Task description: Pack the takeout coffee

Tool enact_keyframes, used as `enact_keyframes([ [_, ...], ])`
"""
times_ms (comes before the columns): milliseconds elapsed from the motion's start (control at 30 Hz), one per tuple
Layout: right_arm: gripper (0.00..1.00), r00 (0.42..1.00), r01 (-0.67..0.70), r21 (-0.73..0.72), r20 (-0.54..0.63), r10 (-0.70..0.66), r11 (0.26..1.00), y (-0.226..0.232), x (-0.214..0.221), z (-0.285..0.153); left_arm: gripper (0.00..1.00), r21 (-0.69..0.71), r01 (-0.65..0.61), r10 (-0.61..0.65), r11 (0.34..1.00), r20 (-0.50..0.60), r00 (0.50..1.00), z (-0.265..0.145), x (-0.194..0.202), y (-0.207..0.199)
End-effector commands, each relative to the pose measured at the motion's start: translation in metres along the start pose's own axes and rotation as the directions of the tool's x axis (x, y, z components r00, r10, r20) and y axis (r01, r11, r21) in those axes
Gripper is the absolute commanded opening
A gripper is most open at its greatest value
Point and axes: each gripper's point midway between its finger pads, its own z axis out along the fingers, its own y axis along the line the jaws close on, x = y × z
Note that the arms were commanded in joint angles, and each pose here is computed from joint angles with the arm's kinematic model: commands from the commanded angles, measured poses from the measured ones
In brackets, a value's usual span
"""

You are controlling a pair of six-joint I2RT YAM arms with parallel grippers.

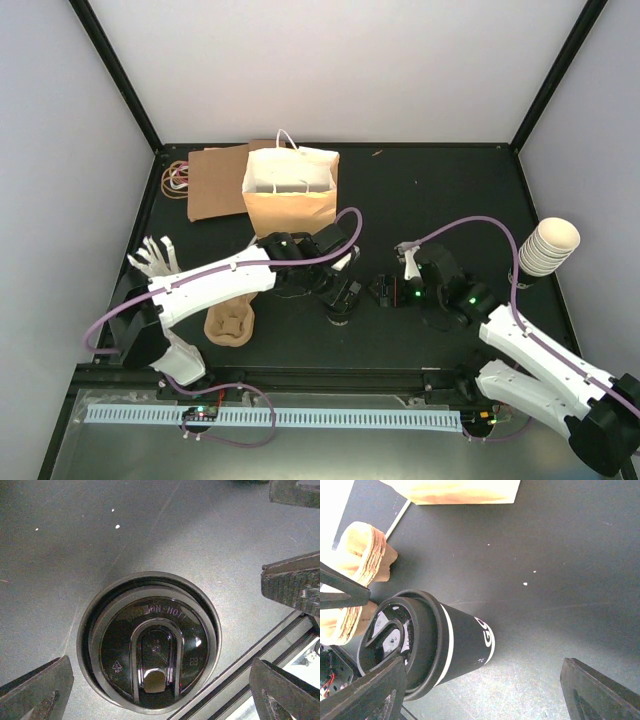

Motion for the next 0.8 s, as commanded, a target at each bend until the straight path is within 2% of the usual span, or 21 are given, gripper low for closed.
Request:
enact_keyframes([
  [0, 0.87, 0.999, -0.007, -0.025, 0.038, 0.008, 1.000, 0.004, -0.007, -0.001, 0.99, 0.018, -0.026, 0.027, 0.999, -0.016, 1.000, -0.002, 0.000, -0.005],
  [333, 0.87, 1.000, -0.025, -0.068, 0.010, 0.025, 0.997, 0.009, -0.002, 0.006, 0.98, 0.026, -0.009, 0.010, 1.000, -0.040, 0.999, 0.004, -0.002, -0.009],
  [567, 0.87, 0.999, -0.049, -0.114, -0.025, 0.047, 0.992, 0.013, 0.006, 0.014, 0.90, 0.010, 0.002, -0.002, 1.000, -0.062, 0.998, 0.010, 0.000, -0.006],
  [767, 0.87, 0.997, -0.058, -0.130, -0.049, 0.052, 0.990, 0.014, 0.011, 0.019, 0.88, 0.009, 0.010, -0.010, 1.000, -0.064, 0.998, 0.013, -0.001, -0.005],
])
